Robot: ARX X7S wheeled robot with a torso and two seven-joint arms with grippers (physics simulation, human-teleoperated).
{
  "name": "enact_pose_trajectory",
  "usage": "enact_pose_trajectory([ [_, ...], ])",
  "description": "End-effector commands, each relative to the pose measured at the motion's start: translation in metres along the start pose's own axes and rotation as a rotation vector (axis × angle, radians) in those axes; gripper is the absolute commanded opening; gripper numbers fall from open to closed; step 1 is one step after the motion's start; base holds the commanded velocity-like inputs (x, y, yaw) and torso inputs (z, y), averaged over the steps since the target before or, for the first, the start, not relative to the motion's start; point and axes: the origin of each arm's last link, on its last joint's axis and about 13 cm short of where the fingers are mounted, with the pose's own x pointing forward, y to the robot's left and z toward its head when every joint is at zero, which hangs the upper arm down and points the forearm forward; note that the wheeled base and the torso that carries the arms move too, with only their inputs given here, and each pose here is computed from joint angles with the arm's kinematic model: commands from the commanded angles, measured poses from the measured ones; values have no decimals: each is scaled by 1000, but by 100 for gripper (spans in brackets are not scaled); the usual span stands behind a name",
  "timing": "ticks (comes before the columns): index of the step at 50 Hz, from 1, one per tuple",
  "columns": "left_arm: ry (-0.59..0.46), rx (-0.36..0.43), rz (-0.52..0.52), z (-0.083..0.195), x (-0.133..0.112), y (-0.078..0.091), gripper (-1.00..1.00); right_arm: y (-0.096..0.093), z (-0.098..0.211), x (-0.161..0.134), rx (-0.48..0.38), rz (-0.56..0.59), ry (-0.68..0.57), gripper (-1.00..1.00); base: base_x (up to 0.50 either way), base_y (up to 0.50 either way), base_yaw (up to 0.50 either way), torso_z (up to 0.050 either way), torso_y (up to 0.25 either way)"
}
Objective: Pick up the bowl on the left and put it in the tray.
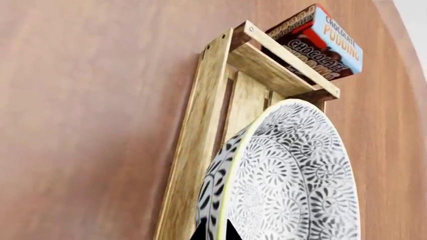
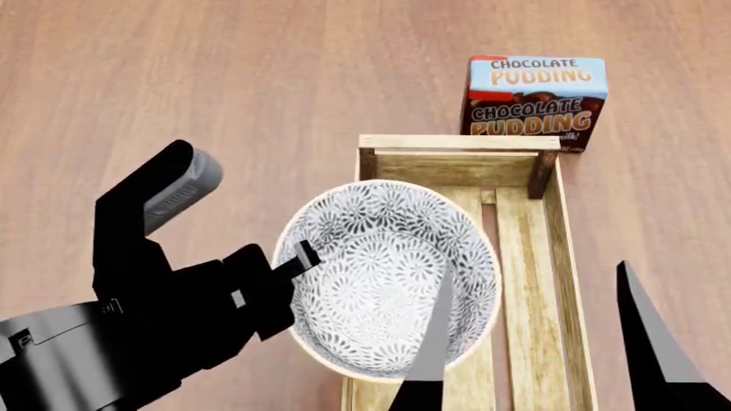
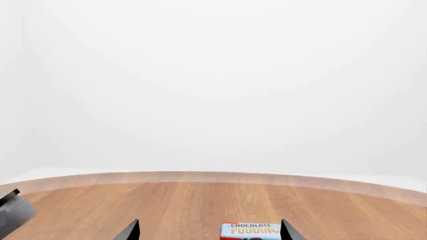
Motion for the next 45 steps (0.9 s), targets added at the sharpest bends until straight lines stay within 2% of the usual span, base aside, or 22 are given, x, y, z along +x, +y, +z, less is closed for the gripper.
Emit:
enact_pose_trajectory([
  [1, 24, -82, -46, 6, 5, -9, -100, 1, 5, 2, 24, 12, -21, 100, 0, 0, 0, 0, 0],
  [18, 47, -85, -58, 3, 10, -10, -100, 0, 6, 2, 23, 12, -22, 100, 0, 0, 0, 0, 1],
  [38, 63, -38, -97, -4, 20, -11, -100, 0, 7, 1, 26, 13, -23, 100, 0, 0, 0, 0, 1],
  [45, 77, -65, -120, -5, 24, -9, -100, 0, 7, 1, 26, 14, -21, 100, 0, 0, 0, 0, 0],
])
